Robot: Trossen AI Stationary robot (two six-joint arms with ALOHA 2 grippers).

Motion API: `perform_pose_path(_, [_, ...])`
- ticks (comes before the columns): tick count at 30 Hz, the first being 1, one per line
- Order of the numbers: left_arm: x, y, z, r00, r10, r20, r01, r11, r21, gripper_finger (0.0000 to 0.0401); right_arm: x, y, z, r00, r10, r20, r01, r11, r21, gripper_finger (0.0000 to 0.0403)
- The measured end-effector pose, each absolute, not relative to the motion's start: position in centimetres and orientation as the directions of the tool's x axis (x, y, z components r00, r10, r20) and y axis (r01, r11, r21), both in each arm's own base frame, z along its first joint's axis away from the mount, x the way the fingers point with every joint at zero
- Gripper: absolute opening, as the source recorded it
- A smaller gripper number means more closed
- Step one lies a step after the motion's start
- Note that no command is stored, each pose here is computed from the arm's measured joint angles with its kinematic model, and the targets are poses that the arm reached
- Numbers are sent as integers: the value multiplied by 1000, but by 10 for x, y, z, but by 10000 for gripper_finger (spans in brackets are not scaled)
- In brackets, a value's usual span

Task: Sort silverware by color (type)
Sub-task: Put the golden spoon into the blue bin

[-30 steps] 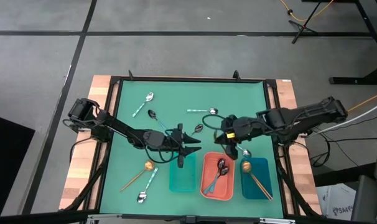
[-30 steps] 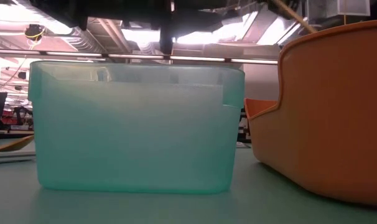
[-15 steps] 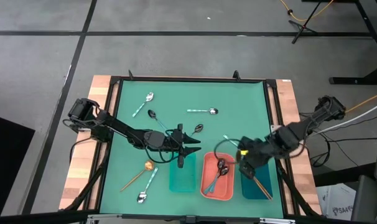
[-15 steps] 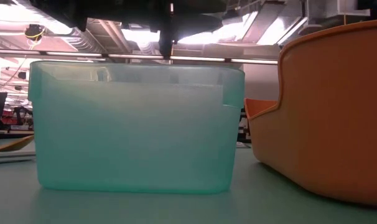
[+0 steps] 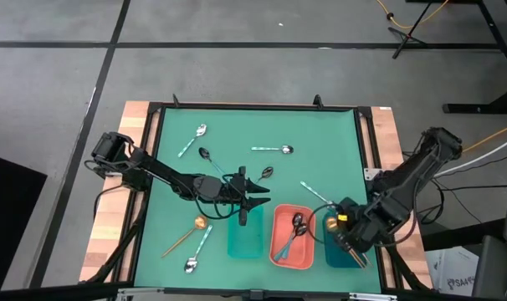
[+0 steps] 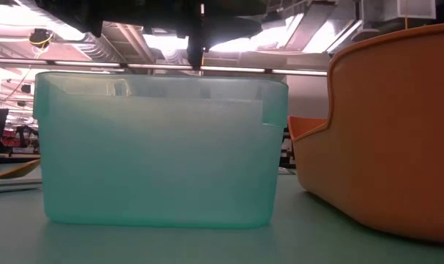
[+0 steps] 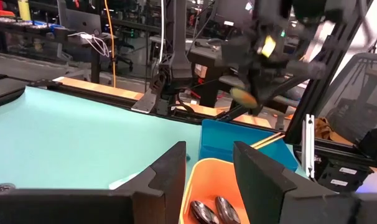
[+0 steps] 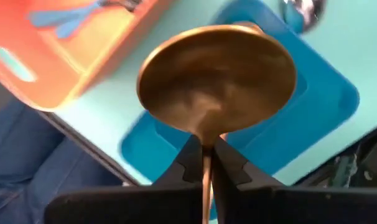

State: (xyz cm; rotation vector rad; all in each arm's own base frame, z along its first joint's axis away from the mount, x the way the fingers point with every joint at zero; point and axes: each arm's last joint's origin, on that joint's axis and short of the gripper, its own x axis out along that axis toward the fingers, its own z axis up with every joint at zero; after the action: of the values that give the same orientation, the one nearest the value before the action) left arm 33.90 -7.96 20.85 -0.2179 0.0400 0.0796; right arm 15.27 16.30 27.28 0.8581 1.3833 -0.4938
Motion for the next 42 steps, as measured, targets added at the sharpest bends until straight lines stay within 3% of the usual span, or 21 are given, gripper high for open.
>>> perform_pose_path(14, [339, -80, 208, 996, 75, -48, -83, 973, -214, 128, 162, 145, 225, -42, 365, -930, 774, 600, 200, 0])
perform_pose_path(23, [339, -80, 208, 996, 75, -48, -83, 973, -214, 128, 179, 120, 213, -27, 434, -900, 768, 586, 259, 0])
perform_pose_path(31, [339, -80, 208, 996, 75, -48, -83, 973, -214, 128, 171, 113, 188, -90, 465, -881, 780, 583, 228, 0])
perform_pose_path(42, [339, -80, 208, 996, 75, -48, -83, 973, -214, 128, 168, 112, 171, -78, 505, -860, 774, 574, 267, 0])
